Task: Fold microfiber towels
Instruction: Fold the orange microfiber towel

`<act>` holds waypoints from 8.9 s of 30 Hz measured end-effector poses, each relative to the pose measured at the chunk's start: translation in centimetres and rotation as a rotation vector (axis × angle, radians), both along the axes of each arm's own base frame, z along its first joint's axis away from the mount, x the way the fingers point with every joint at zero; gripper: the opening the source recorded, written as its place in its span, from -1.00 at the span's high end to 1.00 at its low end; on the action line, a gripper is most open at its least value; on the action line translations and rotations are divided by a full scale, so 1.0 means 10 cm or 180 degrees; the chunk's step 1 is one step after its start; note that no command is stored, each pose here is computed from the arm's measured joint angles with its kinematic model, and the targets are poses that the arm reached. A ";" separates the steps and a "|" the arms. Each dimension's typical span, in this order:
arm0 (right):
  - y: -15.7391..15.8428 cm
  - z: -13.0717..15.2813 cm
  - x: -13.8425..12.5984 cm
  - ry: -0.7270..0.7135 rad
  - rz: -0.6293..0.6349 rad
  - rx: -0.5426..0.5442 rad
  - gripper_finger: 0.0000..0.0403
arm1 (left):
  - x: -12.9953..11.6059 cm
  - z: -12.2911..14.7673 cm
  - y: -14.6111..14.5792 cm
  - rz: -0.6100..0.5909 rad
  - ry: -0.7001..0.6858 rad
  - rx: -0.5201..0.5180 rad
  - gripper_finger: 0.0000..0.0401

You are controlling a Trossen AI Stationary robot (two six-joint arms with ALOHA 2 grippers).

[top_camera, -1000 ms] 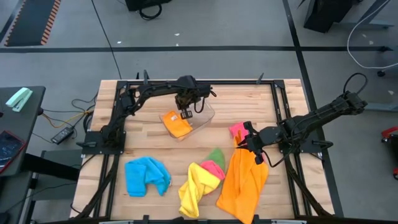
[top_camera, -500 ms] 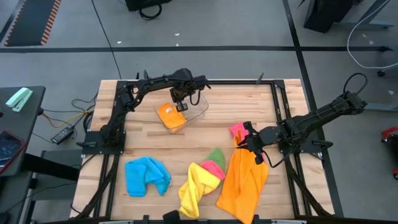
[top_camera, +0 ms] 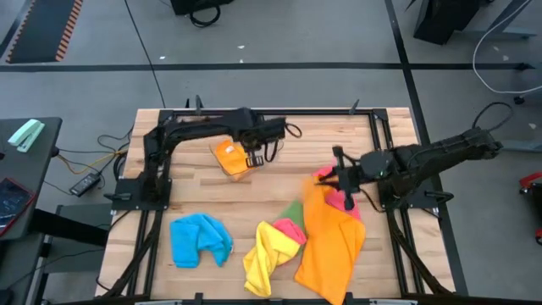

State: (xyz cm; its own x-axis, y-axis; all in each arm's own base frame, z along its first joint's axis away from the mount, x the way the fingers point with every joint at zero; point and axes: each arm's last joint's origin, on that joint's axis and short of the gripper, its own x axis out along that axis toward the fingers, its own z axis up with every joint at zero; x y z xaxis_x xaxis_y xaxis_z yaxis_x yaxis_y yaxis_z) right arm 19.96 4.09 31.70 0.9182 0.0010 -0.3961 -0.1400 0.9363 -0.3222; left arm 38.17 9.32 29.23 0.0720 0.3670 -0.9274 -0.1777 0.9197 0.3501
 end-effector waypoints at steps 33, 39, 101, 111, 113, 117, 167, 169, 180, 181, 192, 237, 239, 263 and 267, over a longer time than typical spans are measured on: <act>-0.07 0.73 0.48 0.1139 0.0274 0.0660 0.95 | 0.19 0.87 -1.25 -0.1912 -0.2086 0.0143 0.37; -0.06 0.70 0.50 0.1204 0.0337 0.0608 0.94 | 0.25 0.92 -1.27 -0.1977 -0.2344 0.0148 0.18; -0.05 -0.98 0.46 0.1500 0.0037 0.1249 0.69 | 0.28 0.96 -1.17 -0.1500 -0.2329 0.0868 0.90; 0.01 -1.27 0.31 0.1814 -0.0137 0.1441 0.77 | 0.27 0.94 -1.16 -0.1457 -0.2270 0.0825 0.87; 0.05 -1.27 0.30 0.1850 -0.0145 0.1495 0.77 | 0.26 0.92 -1.16 -0.1444 -0.2224 0.0809 0.87; 0.13 -1.29 0.26 0.1941 -0.0116 0.1524 0.78 | 0.26 0.92 -1.14 -0.1394 -0.2223 0.0783 0.95; 0.10 -1.30 0.24 0.2014 -0.0073 0.1282 0.86 | 0.25 0.91 -1.14 -0.1345 -0.2236 0.0704 0.90; 0.10 -1.30 0.23 0.2022 -0.0049 0.1232 0.95 | 0.25 0.90 -1.14 -0.1347 -0.2210 0.0699 0.94; 0.10 -1.31 0.23 0.1991 -0.0030 0.1081 0.99 | 0.24 0.90 -1.14 -0.1348 -0.2188 0.0694 0.91; 0.10 -1.31 0.23 0.1992 -0.0029 0.1080 0.99 | 0.24 0.90 -1.14 -0.1347 -0.2188 0.0695 0.93; 0.09 -0.63 0.22 0.2253 -0.0306 0.1069 1.00 | 0.26 0.93 -1.18 -0.1500 -0.2228 0.0789 0.90; 0.03 0.80 -0.40 0.2217 -0.1234 0.0291 0.96 | 0.00 1.19 -0.91 -0.1073 -0.2336 0.0524 0.95; -0.08 0.82 -0.38 0.2055 -0.1485 -0.0124 0.96 | 0.04 1.18 -0.68 -0.0846 -0.2397 0.0686 0.91; -1.03 0.80 -0.22 0.2004 -0.2589 -0.0871 0.96 | 0.22 1.04 0.19 -0.0596 -0.2582 0.0980 0.94; -0.85 0.38 -0.16 0.2483 -0.2136 -0.0438 0.96 | 0.25 0.75 -0.04 -0.0412 -0.2067 0.0436 0.87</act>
State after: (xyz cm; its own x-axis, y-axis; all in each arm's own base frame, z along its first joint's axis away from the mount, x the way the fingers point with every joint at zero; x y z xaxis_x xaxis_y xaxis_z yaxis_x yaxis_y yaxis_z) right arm 18.39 -4.39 35.47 0.2016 -0.5061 -0.8386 0.1811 0.8607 -0.4759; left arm 40.65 8.92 36.69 0.6504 0.4291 -0.6268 -0.2827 0.9026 0.3245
